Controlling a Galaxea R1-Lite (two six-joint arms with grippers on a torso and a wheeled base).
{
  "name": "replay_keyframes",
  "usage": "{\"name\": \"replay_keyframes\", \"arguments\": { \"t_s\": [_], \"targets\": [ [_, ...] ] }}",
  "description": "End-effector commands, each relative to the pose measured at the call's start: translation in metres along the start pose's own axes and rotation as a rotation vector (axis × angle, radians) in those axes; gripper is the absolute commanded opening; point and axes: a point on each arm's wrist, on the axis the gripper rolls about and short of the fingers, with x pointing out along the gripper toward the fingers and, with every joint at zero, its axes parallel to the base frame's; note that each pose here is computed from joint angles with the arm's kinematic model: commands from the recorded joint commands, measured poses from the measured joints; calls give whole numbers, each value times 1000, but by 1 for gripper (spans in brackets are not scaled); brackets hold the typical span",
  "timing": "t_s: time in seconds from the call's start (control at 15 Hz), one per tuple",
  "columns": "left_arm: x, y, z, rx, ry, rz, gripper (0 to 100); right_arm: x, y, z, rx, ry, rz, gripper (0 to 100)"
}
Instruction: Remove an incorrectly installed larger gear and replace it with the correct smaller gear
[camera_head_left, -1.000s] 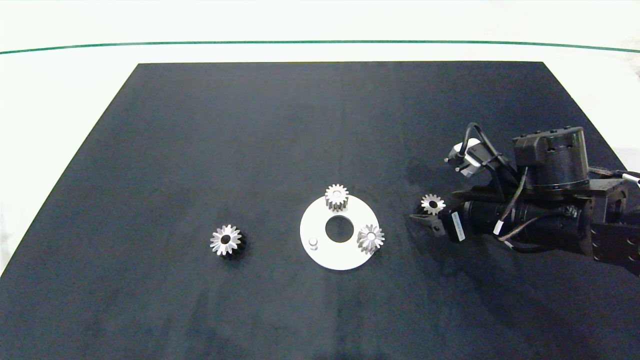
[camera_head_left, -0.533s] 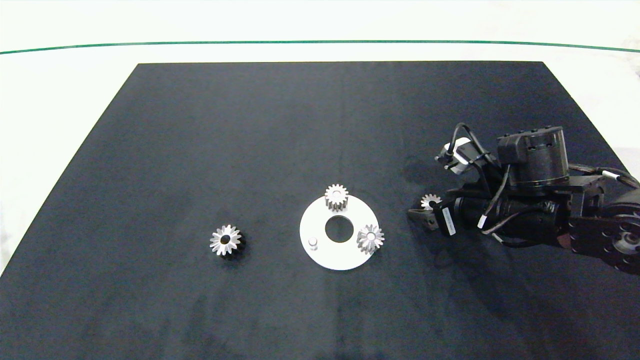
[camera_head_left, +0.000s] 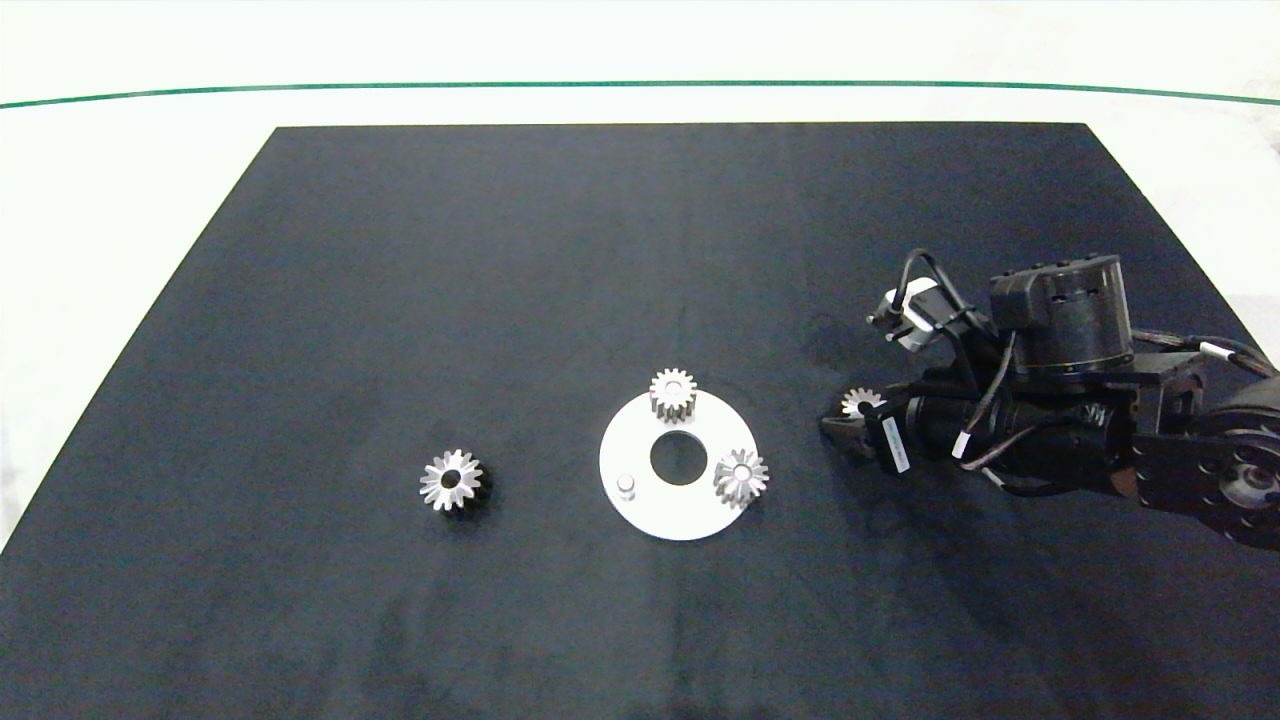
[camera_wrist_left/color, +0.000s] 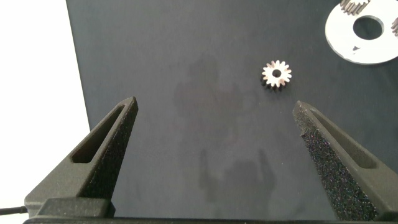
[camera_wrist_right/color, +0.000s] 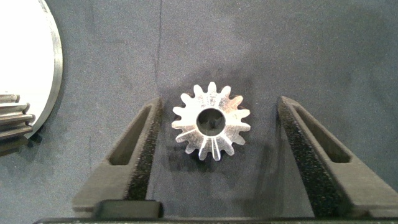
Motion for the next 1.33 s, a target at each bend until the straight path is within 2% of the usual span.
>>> {"name": "replay_keyframes", "arguments": {
  "t_s": [0.07, 0.8, 1.33],
  "targets": [
    [0, 0, -1, 2, 4, 1, 100, 0, 0, 0, -2, -2, -5, 69],
    [-7, 1, -2, 1, -19, 7, 100, -2, 3, -5, -2, 14, -5, 46],
    [-11, 0, -6, 2, -11, 5, 100, -2, 3, -8, -3, 22, -8, 30]
  ]
}}
